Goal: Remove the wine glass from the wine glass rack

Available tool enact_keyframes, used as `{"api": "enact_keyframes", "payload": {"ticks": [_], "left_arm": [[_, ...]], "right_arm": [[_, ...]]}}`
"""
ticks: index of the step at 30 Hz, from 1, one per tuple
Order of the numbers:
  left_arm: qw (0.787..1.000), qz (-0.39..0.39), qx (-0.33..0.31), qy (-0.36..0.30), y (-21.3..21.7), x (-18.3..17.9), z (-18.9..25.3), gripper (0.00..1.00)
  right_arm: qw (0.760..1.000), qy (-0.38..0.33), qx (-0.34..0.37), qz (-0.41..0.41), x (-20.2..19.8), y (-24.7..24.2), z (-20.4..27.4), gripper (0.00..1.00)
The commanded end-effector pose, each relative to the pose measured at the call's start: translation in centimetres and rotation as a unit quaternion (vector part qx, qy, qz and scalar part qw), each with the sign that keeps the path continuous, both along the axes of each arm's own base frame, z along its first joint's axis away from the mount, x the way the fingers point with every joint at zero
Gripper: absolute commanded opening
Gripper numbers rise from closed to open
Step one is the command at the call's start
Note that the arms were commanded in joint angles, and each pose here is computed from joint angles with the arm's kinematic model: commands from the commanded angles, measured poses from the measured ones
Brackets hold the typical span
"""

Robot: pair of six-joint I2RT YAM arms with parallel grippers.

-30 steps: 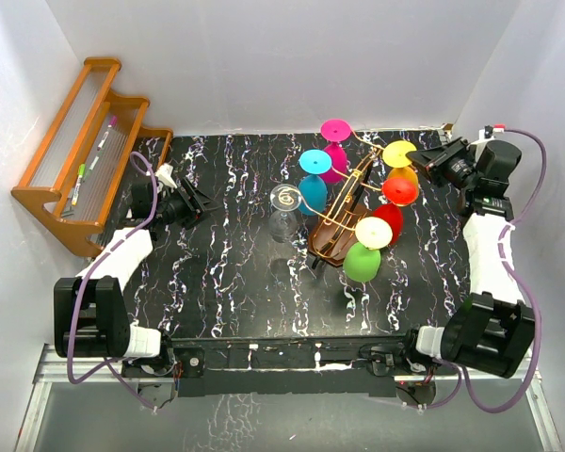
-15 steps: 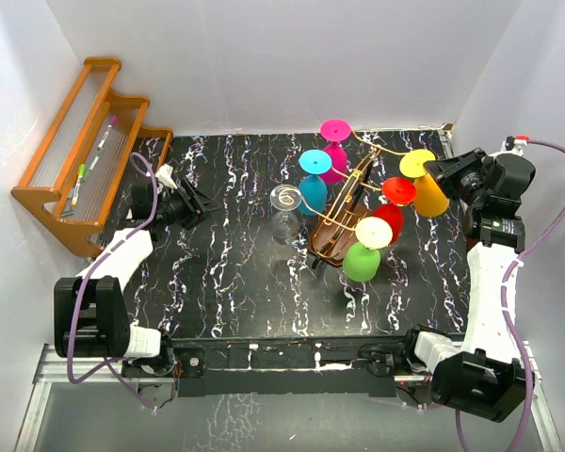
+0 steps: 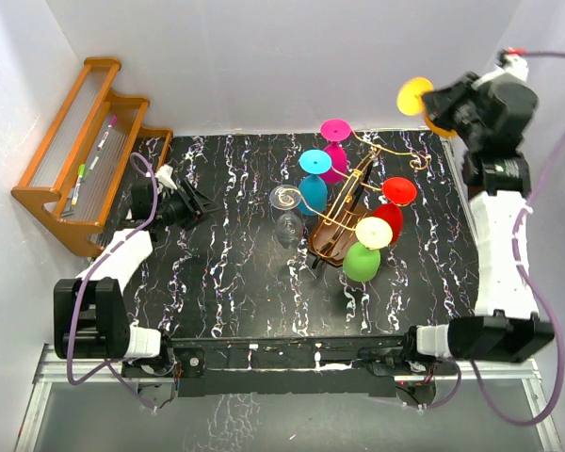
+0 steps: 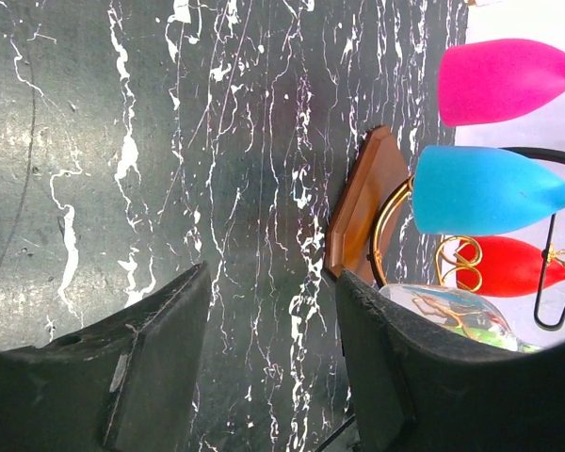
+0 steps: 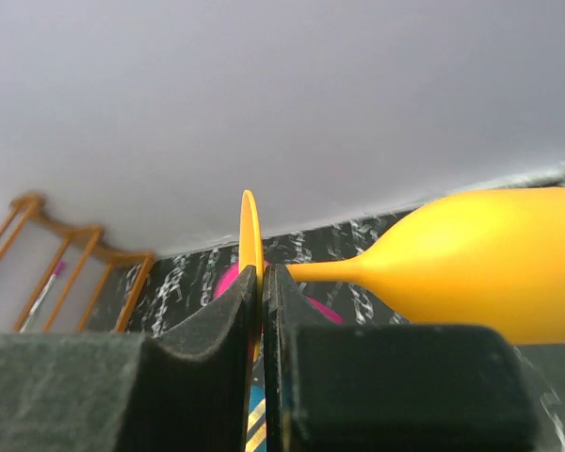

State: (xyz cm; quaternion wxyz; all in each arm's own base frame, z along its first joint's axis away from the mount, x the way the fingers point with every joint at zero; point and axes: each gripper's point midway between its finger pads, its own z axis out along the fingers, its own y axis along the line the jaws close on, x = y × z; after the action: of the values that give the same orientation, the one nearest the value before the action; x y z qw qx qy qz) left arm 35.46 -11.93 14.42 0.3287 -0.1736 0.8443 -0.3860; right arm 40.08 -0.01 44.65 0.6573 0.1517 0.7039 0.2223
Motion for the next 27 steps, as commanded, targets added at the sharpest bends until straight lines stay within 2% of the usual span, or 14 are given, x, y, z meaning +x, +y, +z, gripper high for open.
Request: {"api": "enact_keyframes", "payload": {"ticks": [1, 4, 7, 9, 12, 16, 19, 22, 23, 27], "left_arm": [[0.999, -0.002, 0.022, -0.035, 0.6, 0.0, 2.4, 0.55], [0.997, 0.007, 0.068, -0.041, 1.8, 0.3, 4.1, 0.57], [0.993, 0.03, 0.093, -0.072, 2.8, 0.4, 8.9, 0.6], [0.988, 0.051, 0.098, -0.11, 3.4, 0.1, 13.3, 0.61], [0.98, 0.094, 0.1, -0.145, 4.4, -1.5, 18.9, 0.71], [0.977, 0.103, 0.067, -0.176, 3.9, -4.8, 23.7, 0.79], [0.983, 0.069, 0.01, -0.168, 2.0, -7.1, 24.3, 0.81], [0.986, 0.025, -0.047, -0.156, 0.0, -9.4, 24.1, 0.81], [0.986, 0.01, -0.068, -0.15, -0.6, -10.1, 24.1, 0.81], [0.987, -0.017, -0.112, -0.115, -2.1, -11.8, 23.7, 0.81]], "right_arm": [[0.986, -0.073, -0.125, 0.083, 3.8, 8.8, 4.0, 0.08], [0.96, -0.113, -0.224, 0.124, 4.3, 18.1, 4.9, 0.08], [0.922, -0.179, -0.307, 0.154, 2.3, 25.7, 6.0, 0.08], [0.898, -0.215, -0.342, 0.176, 0.7, 29.4, 6.1, 0.08], [0.864, -0.256, -0.377, 0.214, -1.9, 33.1, 4.8, 0.08], [0.819, -0.327, -0.382, 0.276, -6.8, 36.1, 3.8, 0.08], [0.777, -0.388, -0.381, 0.317, -10.2, 36.8, 2.8, 0.08], [0.724, -0.454, -0.393, 0.339, -13.4, 36.8, 1.5, 0.08], [0.713, -0.462, -0.402, 0.343, -14.0, 36.9, -0.1, 0.08], [0.691, -0.483, -0.423, 0.333, -15.4, 37.0, -1.6, 0.08]]}}
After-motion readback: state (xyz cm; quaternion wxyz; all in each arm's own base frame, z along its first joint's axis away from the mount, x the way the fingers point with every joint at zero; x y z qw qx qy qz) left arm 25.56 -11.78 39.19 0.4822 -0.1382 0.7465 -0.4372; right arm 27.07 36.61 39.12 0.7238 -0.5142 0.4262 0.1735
